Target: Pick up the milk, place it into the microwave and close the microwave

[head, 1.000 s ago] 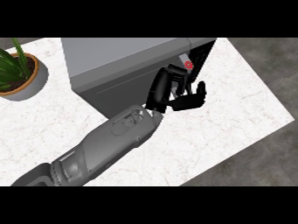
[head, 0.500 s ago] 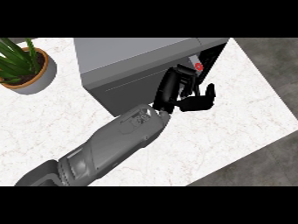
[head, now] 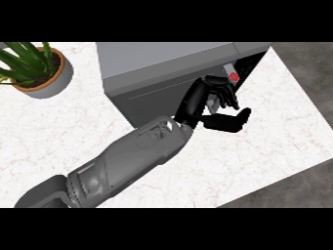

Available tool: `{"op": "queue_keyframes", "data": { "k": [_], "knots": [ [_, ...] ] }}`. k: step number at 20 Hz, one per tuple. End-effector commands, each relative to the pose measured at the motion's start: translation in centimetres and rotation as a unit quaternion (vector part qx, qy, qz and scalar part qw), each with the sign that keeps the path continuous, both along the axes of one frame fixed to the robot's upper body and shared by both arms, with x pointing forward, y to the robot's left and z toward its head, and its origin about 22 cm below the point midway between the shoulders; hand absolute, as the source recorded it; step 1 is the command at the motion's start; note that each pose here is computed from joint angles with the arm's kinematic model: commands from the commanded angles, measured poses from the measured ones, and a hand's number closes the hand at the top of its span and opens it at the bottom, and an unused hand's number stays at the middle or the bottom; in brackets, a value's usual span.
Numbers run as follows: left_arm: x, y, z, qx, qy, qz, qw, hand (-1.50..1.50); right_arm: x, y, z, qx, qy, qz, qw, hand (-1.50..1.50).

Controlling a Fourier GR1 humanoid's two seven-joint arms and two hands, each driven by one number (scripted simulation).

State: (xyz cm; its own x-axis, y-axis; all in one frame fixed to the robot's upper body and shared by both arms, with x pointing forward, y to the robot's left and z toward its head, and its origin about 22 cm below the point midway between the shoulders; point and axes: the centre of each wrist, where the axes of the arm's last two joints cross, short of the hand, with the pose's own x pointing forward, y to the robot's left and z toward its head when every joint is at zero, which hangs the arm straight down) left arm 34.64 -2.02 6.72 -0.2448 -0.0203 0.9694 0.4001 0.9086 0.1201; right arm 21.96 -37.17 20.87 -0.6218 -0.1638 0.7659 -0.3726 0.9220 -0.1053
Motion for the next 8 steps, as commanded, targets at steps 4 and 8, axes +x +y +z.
{"op": "queue_keyframes", "data": {
  "k": [4, 8],
  "knots": [
    [4.51, 7.72, -2.25, 0.027, 0.038, 0.166, 0.9851, -1.5, -0.82, -0.53, 0.43, 0.004, -0.002, -0.017, 1.0, -1.5],
    [4.45, 7.64, -2.41, 0.027, 0.038, 0.156, 0.9866, -1.5, -1.28, -0.44, 0.54, 0.005, 0.001, -0.014, 1.0, -1.5]
  ]
}}
